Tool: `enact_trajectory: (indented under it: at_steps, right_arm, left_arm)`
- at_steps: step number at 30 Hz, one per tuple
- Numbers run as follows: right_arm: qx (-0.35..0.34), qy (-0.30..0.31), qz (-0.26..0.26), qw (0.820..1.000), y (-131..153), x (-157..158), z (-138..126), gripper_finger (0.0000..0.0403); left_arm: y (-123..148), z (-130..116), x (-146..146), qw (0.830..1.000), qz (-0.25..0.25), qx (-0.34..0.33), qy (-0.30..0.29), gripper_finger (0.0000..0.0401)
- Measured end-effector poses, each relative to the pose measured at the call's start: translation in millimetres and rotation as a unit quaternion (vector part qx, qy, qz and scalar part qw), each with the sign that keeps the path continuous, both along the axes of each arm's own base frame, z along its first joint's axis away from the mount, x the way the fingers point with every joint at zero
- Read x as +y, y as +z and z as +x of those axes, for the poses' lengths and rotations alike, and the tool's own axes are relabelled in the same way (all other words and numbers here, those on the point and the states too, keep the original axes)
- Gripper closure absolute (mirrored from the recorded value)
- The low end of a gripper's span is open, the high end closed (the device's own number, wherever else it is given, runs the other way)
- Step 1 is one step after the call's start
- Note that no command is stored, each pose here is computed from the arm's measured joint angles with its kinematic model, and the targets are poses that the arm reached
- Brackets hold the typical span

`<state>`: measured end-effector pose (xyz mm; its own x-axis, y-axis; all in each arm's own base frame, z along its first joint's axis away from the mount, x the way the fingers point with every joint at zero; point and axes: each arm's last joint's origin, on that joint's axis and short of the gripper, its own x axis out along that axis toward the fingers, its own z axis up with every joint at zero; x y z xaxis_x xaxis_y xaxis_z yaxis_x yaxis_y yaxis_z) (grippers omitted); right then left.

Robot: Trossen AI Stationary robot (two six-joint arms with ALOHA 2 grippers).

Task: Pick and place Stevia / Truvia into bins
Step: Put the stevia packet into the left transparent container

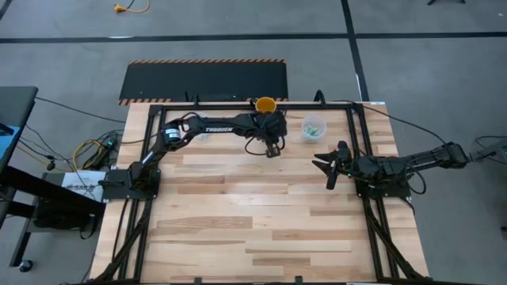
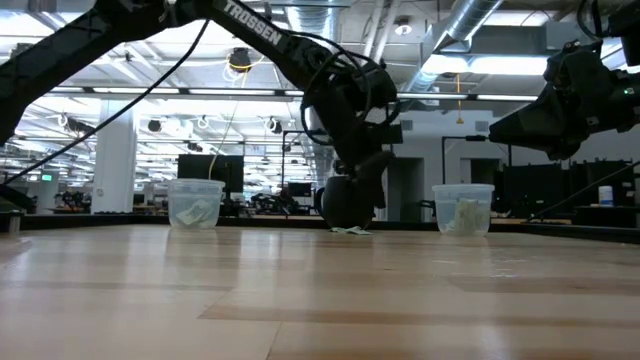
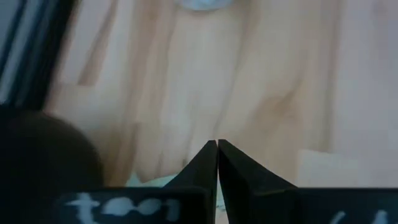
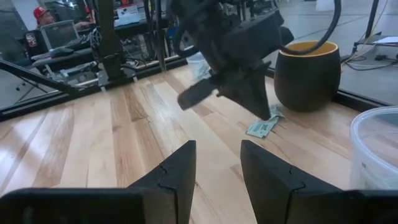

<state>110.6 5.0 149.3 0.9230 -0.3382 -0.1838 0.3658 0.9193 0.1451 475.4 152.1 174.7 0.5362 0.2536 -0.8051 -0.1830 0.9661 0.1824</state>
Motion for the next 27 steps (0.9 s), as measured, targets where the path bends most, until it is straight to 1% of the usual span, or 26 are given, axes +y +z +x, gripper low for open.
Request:
enact_trajectory:
  at_steps: [5,9,13,18,24,27]
  right_arm:
    - [0.0,0.0,0.0,1.0,0.0,0.0,0.0,0.0282]
    - [0.0,0.0,0.0,1.0,0.0,0.0,0.0,0.0282]
    - [0.0,0.0,0.0,1.0,0.0,0.0,0.0,0.0282]
    - [0.0,0.0,0.0,1.0,0.0,0.0,0.0,0.0282]
    - [0.0,-0.001,0.0,1.0,0.0,0.0,0.0,0.0282]
    - [0.0,0.0,0.0,1.0,0.0,0.0,0.0,0.0282]
  left_arm:
    - [-17.5,-4.7,0.2,0.999,0.023,0.002,0.048,0.0401]
    - [-21.4,-6.0,-0.4,0.998,0.025,-0.003,0.065,0.0401]
    - [-33.7,-11.5,-5.7,0.995,0.042,0.025,0.082,0.0401]
    - [-42.3,-14.4,-13.0,0.995,0.039,0.036,0.085,0.0401]
    - [-47.9,-17.1,-21.4,0.993,0.057,0.051,0.091,0.0401]
    - [-49.0,-19.2,-27.5,0.992,0.048,0.068,0.092,0.0401]
